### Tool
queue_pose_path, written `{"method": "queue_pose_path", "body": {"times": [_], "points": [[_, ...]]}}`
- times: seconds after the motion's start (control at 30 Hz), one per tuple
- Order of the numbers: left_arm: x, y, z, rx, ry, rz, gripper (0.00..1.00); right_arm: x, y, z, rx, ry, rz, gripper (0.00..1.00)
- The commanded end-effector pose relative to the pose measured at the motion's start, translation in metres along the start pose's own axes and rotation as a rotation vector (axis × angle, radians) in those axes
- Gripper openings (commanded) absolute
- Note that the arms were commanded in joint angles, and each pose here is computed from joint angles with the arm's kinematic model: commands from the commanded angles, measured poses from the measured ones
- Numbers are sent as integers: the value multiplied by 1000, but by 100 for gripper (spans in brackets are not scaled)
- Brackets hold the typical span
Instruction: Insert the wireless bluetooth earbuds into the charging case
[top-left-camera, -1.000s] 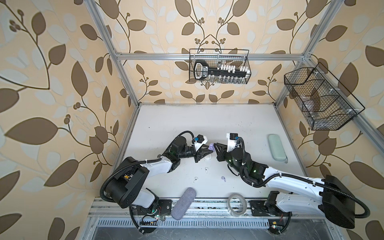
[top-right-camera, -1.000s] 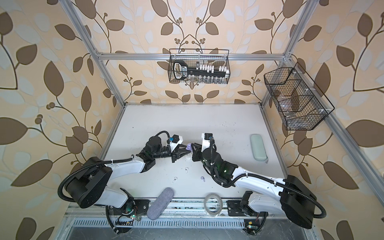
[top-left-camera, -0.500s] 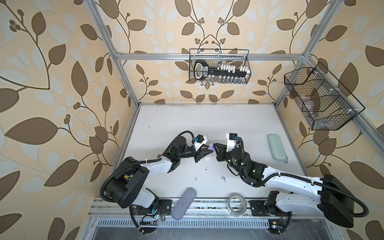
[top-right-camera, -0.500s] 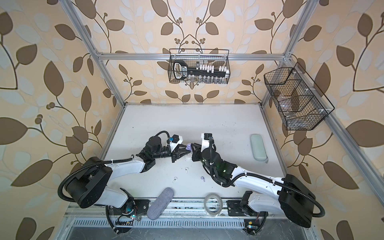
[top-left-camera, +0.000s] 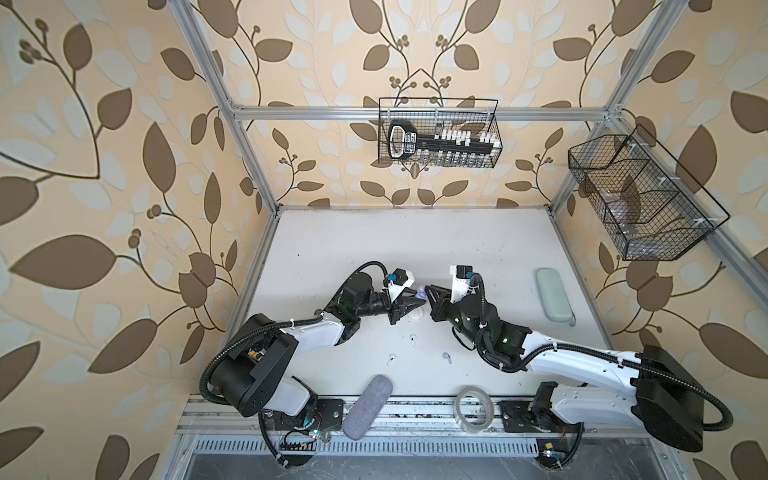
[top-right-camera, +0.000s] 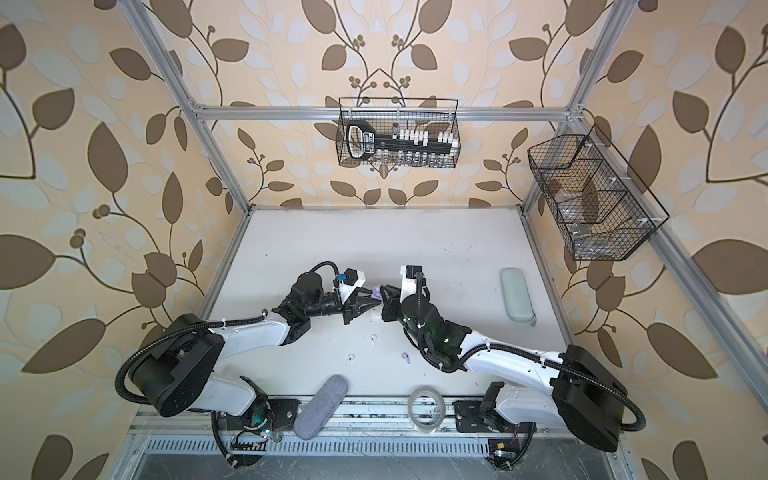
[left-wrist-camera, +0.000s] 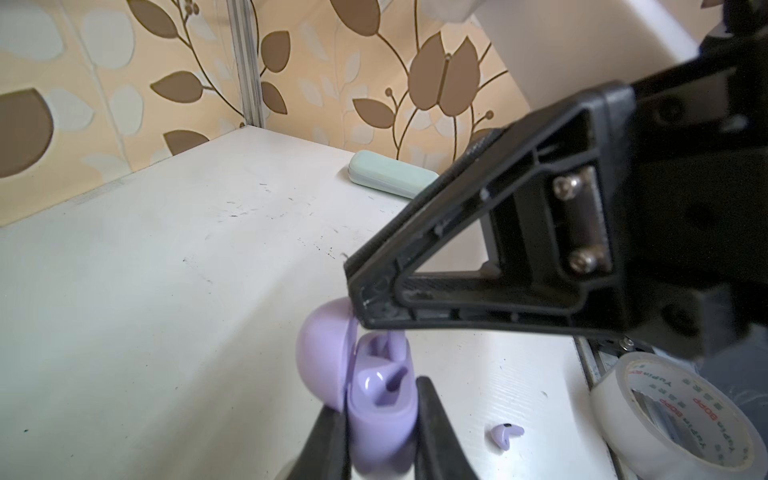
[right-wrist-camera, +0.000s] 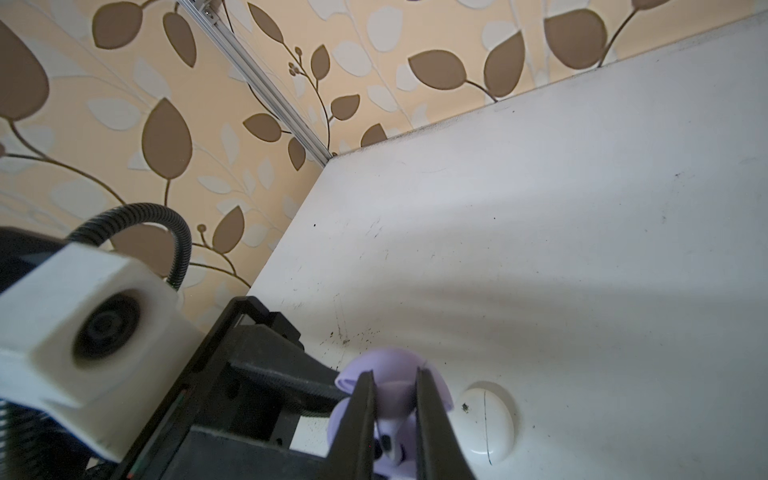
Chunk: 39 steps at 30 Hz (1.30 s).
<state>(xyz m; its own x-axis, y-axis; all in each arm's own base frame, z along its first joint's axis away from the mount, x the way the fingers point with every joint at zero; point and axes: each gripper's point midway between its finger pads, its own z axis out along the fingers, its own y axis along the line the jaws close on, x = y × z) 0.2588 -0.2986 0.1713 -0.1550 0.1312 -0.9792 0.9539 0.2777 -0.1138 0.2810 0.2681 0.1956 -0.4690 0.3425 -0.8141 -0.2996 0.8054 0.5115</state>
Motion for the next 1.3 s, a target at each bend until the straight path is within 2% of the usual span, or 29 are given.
{"method": "queue_pose_path", "body": {"times": [0.0,1.27], "points": [[-24,-5,-6,10,-73,59,0,-9,8,2,-12,-21,11,15],[-30,4,-13,-41,-108,81,0,16,1,7,18,61,3,15]]}}
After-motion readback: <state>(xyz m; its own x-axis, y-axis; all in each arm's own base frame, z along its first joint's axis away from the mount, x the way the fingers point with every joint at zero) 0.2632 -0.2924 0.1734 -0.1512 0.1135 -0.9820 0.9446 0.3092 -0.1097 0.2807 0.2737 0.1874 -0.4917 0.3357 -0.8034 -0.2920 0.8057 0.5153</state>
